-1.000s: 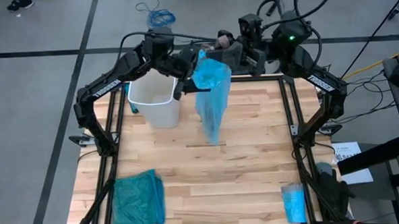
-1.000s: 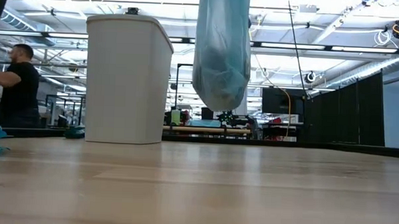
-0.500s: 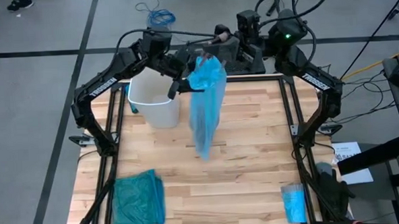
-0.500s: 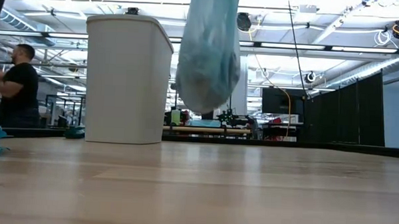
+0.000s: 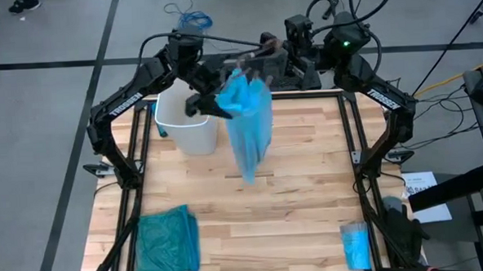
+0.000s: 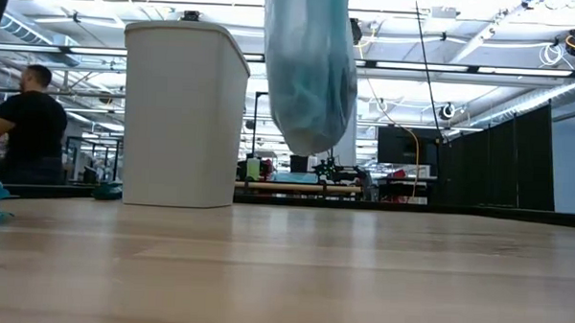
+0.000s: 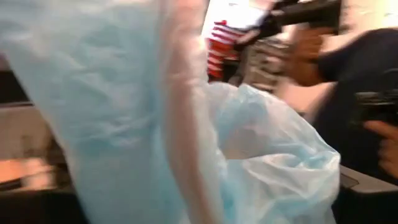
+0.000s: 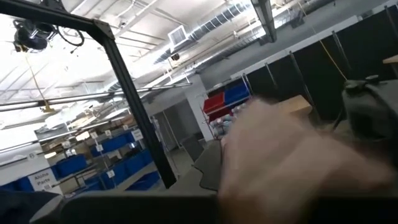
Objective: Place trash/remove bag and relplace
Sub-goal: Close the blue trash bag
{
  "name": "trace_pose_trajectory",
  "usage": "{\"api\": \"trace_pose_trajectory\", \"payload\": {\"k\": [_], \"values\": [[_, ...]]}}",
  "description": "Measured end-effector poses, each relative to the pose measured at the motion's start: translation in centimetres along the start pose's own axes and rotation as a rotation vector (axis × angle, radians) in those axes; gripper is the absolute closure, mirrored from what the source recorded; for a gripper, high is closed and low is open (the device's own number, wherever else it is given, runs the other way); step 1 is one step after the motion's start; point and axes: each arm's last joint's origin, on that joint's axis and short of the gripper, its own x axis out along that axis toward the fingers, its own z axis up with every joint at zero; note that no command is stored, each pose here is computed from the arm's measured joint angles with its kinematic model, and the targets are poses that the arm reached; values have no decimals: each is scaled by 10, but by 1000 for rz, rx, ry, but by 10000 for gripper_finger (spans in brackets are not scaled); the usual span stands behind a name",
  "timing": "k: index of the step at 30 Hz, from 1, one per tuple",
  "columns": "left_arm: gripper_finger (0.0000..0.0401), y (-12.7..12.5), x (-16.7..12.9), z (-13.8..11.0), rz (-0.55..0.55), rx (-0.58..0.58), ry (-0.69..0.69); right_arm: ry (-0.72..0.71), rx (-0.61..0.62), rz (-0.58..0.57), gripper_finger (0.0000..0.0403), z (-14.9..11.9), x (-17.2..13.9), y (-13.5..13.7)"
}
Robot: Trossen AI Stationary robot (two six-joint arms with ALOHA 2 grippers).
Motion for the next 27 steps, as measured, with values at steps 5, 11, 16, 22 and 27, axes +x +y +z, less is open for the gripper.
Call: {"api": "trace_pose_trajectory", "payload": {"k": [5, 11, 16, 22, 27], "values": [[90, 6, -11, -1, 35, -24, -5, 6, 13, -2, 403, -1, 0, -1], [90, 9, -17, -1, 93, -21, -10, 14, 17, 18, 403, -4, 4, 2], [90, 16, -28, -2, 234, -23, -18, 31, 19, 4, 403, -12, 12, -9], [90, 17, -28, -2, 243, -24, -17, 36, 20, 8, 403, -13, 13, -9], [90, 17, -28, -2, 255, 15, -13, 28, -10, 50, 403, -11, 13, -6]]}}
